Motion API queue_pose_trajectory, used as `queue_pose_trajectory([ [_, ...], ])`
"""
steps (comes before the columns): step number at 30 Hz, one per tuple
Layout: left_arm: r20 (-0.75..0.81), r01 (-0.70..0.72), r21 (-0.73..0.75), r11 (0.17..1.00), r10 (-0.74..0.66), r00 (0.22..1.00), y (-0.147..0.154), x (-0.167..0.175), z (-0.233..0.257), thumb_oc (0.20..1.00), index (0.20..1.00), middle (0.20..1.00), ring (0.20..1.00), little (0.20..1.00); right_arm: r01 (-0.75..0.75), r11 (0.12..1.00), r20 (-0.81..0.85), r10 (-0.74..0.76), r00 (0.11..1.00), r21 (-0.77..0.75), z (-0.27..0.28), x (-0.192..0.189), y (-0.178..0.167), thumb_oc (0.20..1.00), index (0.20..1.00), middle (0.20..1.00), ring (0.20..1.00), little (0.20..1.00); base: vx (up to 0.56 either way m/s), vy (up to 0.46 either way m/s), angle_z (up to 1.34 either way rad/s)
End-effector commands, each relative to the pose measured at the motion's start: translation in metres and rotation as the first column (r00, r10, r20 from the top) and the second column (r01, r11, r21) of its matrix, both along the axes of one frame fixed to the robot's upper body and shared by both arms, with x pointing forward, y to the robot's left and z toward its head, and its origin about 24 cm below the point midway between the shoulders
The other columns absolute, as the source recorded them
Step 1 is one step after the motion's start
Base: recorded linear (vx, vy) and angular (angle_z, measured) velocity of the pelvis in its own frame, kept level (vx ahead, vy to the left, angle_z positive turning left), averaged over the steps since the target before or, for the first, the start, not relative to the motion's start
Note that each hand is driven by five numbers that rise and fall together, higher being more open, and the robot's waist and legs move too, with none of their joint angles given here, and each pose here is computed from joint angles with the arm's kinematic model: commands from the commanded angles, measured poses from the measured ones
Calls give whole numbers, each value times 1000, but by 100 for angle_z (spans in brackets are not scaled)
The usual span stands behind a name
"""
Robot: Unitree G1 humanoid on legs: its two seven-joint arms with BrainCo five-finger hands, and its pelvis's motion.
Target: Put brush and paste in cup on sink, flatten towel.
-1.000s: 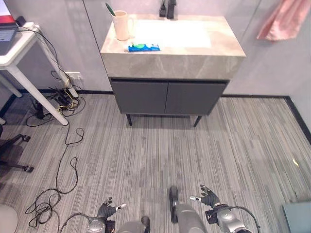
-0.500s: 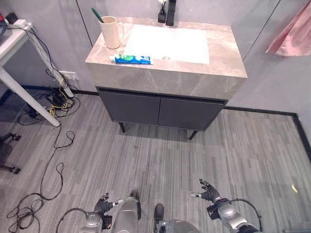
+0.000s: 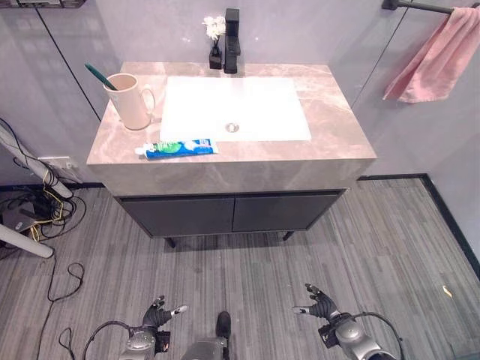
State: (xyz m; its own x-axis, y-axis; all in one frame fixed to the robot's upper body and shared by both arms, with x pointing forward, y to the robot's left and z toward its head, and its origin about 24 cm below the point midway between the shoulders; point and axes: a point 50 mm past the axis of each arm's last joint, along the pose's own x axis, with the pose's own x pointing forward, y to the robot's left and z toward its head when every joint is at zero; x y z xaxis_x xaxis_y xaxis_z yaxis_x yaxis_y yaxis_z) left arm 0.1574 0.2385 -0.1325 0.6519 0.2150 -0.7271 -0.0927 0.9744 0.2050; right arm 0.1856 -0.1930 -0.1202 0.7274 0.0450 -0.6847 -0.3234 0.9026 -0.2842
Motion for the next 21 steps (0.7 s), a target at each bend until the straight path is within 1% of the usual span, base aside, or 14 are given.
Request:
queue_pose_trajectory([
  [1,17,20,64,998,-21,1000,16,-6,5,1000,1000,1000,1000,1000,-48,999,99,46,994,18,14,13,5,1000,1000,1000,1000,1000,104,160,-13],
  [5,26,54,80,995,-57,998,17,-6,7,1000,1000,1000,1000,1000,-99,995,116,98,988,6,17,13,9,1000,1000,1000,1000,1000,138,185,9],
  [9,43,69,81,994,-73,996,17,-6,10,1000,1000,1000,1000,1000,-114,993,136,112,984,4,20,15,11,1000,1000,1000,1000,1000,43,153,-2],
  [10,31,77,86,993,-80,996,18,-8,9,1000,1000,1000,1000,1000,-123,992,162,120,979,7,25,19,13,1000,1000,1000,1000,1000,111,234,5],
  [13,26,104,86,991,-106,994,14,-9,8,1000,1000,1000,1000,1000,-108,994,180,103,978,17,28,18,8,1000,1000,1000,1000,1000,161,163,19],
  [21,35,69,76,995,-72,997,13,-7,7,1000,1000,1000,1000,1000,-100,995,198,100,975,-8,32,26,3,1000,1000,1000,1000,1000,183,-41,15],
])
